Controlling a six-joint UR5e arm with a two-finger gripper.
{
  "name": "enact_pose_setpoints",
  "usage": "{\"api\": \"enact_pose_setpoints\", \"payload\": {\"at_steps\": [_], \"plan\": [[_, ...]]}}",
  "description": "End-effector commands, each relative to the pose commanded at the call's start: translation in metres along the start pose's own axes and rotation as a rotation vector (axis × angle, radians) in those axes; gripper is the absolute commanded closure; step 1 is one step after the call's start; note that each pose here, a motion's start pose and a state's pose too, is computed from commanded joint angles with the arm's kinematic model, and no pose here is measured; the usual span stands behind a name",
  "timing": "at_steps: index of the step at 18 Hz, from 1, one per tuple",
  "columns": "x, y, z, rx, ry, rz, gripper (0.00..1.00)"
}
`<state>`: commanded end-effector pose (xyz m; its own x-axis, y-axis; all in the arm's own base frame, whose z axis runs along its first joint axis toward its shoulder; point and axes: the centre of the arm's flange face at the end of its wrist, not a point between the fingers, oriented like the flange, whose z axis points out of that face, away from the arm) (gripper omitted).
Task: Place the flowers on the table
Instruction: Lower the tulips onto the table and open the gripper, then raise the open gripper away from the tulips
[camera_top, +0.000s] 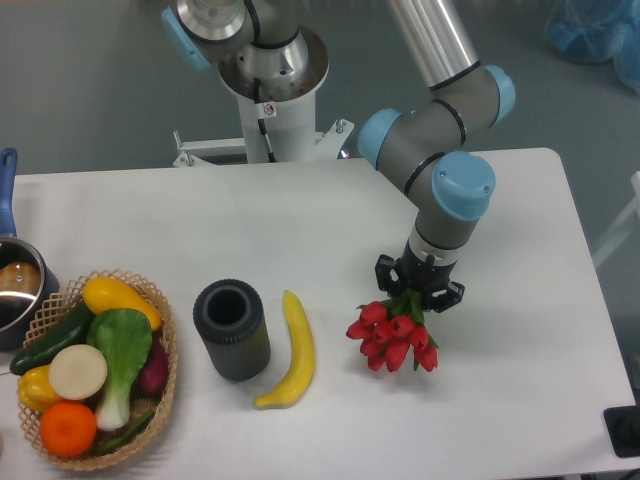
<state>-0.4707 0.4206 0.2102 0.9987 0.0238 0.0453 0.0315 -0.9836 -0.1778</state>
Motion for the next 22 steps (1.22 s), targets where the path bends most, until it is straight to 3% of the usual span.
{"api": "enact_pose_setpoints", "payload": {"at_steps": [3,5,7,9,11,20,22], "plan": [[-0.001,-0.002,0.000,0.003,-0.003,0.005,0.36],[-0.002,-0.003,0.001,0.004,-0.004,0.009,0.25],[-0.004,-0.005,0.003,0.004,-0.004,0.010,0.23],[-0.005,-0.007,-0.001,0.009,-0.011,0.012,0.07],[-0.007,-0.008,-0.011,0.017,-0.026,0.015,0.00],[-0.017,0.005,-0.091,0.073,-0.143,-0.008,0.00],[-0.020,0.011,-0.097,0.073,-0.149,0.031,0.00]]}}
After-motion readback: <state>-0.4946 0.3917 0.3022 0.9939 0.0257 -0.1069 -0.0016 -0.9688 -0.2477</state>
